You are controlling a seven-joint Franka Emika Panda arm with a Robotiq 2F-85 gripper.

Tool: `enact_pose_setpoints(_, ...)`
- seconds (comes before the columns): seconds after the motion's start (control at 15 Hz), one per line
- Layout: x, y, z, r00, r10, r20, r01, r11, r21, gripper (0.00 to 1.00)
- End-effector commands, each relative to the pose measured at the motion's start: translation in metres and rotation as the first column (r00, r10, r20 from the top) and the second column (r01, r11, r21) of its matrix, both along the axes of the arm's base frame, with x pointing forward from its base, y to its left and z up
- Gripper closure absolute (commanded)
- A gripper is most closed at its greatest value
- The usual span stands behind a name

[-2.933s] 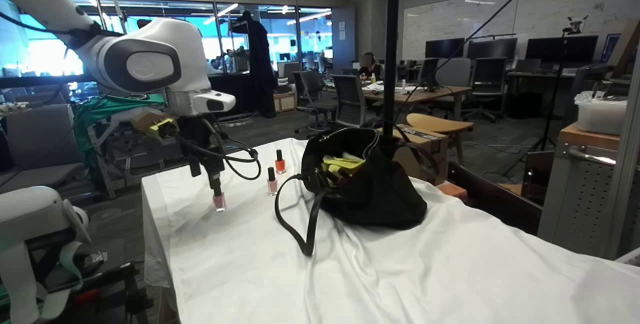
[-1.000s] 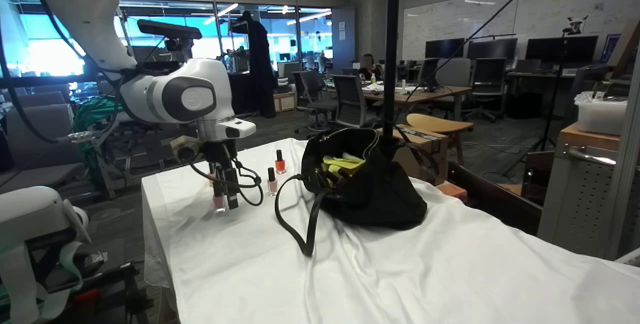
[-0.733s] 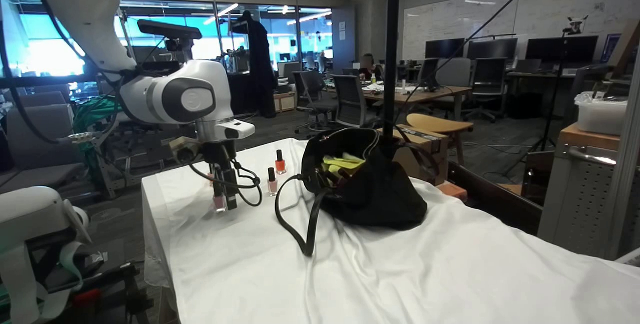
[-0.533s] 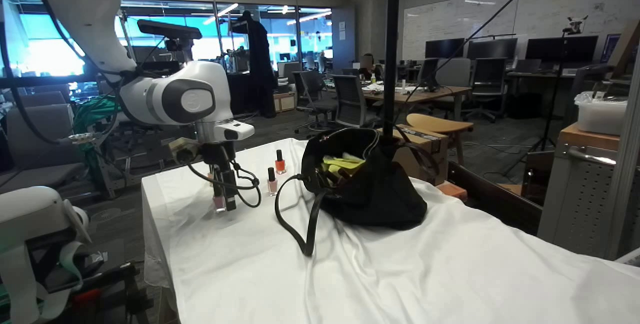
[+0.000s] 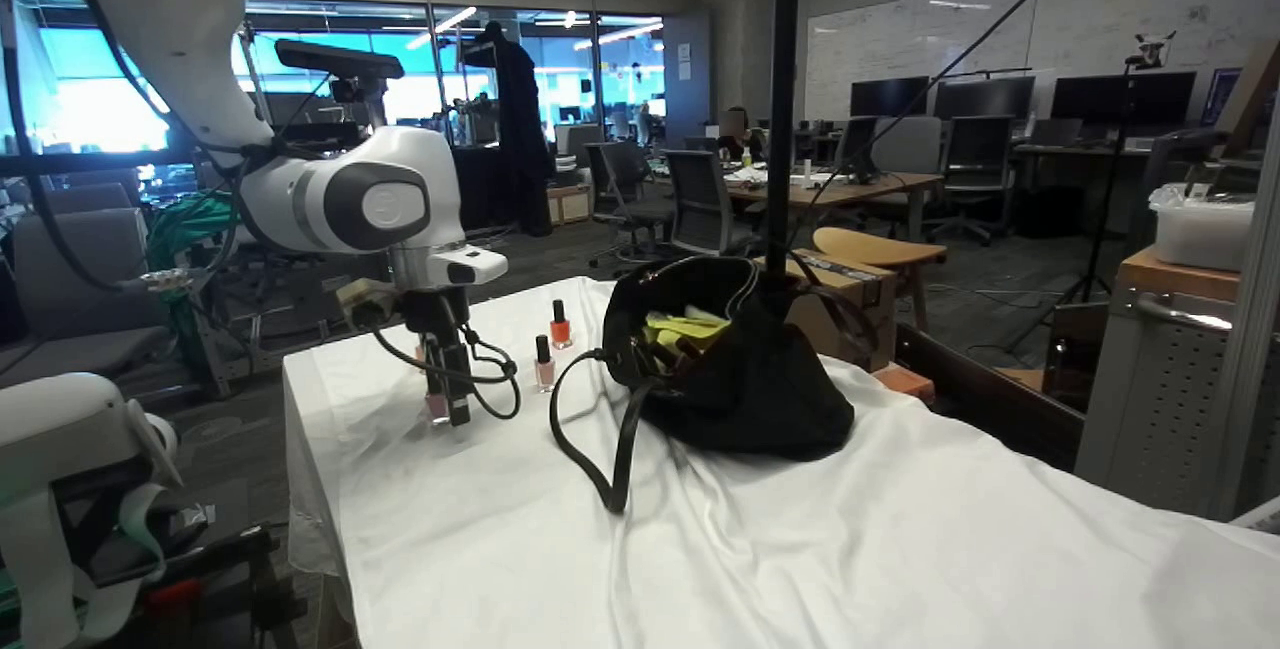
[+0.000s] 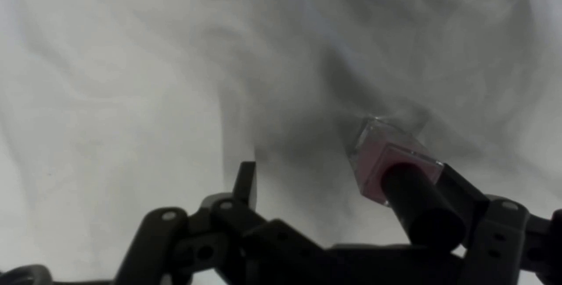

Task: Pick up the nail polish and put them in the bag

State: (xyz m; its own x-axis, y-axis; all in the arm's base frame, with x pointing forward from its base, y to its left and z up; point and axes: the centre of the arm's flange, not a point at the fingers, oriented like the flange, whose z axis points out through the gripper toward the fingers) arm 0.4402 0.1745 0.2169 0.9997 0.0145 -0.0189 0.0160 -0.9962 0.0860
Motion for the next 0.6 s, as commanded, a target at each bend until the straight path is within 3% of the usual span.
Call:
enact_pose_setpoints(0.0, -0.0013, 0.0057, -0.0049, 1.0, 0.002, 0.007, -0.002, 1.0, 0.007, 0.0)
enact_pose_setpoints(0.33, -0.003, 0.0073, -0.0054, 1.0, 0.007, 0.002, -0.007, 1.0, 0.008, 0.0)
enact_pose_setpoints(0.4, -0.0029, 0.0073, -0.0052, 1.0, 0.007, 0.0, -0.007, 1.0, 0.008, 0.03)
enact_pose_setpoints(0.53, -0.0035, 0.0082, -0.0055, 1.0, 0.008, -0.002, -0.008, 1.0, 0.007, 0.2)
